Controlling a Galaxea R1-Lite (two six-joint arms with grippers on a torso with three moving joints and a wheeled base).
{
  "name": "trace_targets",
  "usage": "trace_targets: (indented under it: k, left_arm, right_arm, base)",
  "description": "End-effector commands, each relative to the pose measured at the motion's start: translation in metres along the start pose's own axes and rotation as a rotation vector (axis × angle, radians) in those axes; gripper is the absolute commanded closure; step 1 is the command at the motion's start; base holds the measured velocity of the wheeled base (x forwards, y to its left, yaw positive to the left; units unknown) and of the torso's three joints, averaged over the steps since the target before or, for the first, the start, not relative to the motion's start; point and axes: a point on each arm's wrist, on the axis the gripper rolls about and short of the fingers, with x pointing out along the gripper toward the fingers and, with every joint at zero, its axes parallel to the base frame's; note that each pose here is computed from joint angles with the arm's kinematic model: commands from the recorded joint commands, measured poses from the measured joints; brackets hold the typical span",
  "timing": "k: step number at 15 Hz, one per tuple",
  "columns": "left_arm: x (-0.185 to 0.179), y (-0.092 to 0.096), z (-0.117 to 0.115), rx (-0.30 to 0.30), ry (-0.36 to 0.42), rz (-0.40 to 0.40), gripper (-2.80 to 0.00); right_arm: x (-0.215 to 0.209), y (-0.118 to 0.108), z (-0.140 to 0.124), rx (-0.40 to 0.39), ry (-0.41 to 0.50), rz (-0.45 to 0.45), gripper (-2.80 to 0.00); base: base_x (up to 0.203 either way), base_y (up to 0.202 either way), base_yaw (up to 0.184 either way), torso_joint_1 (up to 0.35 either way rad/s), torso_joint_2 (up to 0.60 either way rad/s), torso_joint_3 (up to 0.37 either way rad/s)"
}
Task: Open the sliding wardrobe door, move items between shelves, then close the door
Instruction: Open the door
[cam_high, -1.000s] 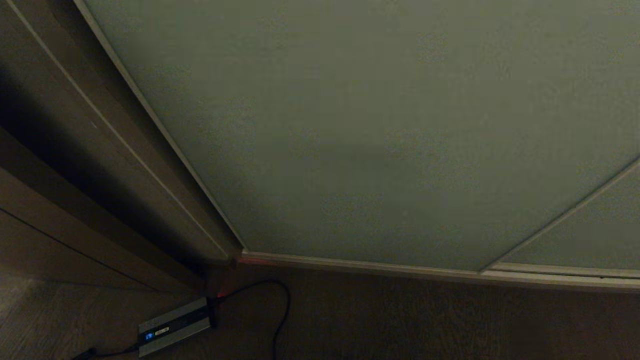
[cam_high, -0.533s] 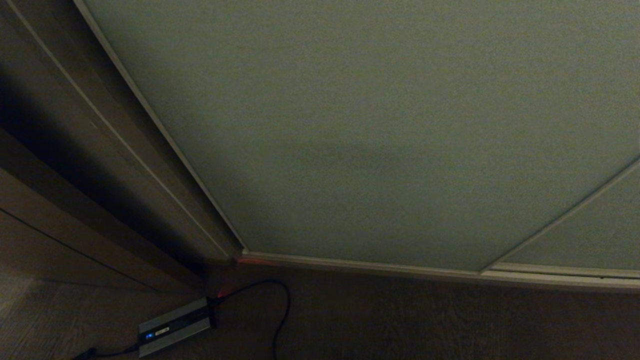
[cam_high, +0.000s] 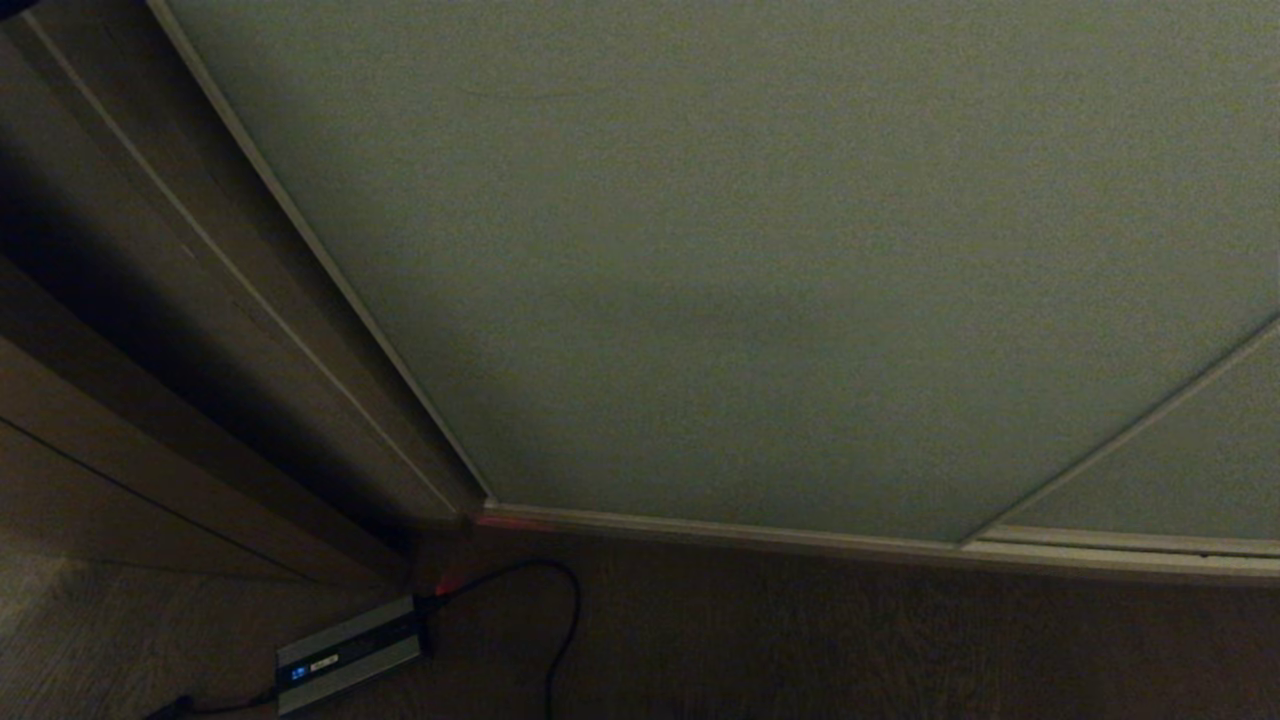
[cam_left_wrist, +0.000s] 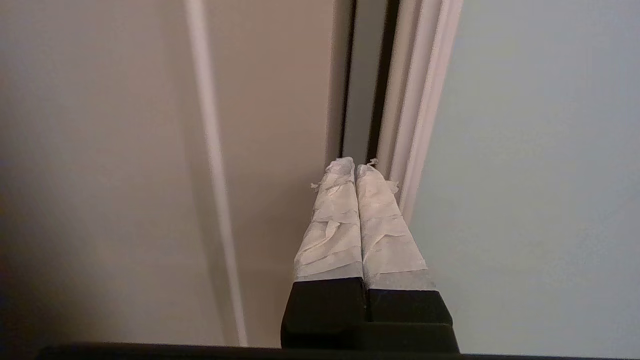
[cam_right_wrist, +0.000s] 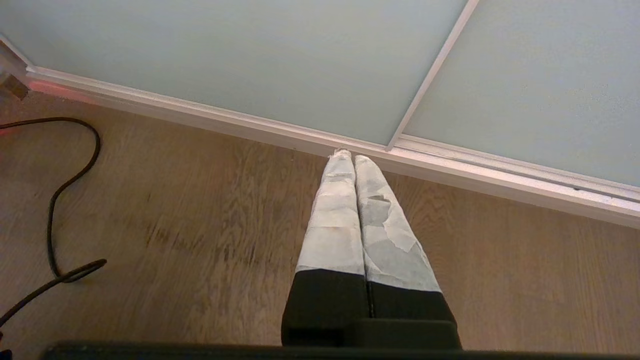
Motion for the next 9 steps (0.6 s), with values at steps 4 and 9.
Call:
trace_targets:
  k: [4, 9]
  left_arm:
    - [0.007, -0.001, -0.012, -0.004, 0.05, -0.031, 0.0]
    - [0.022, -0.001, -0.013, -0.004, 0.043, -0.033, 0.0]
  right_arm:
    - [0.0, 0.0, 0.0, -0.001, 0.001, 0.001, 0.0]
    - [0.0, 0.0, 0.0, -0.001, 0.001, 0.001, 0.0]
  base:
    - [0.0, 0.0, 0.0, 0.0, 0.0, 0.0]
    - [0.0, 0.0, 0.0, 0.0, 0.0, 0.0]
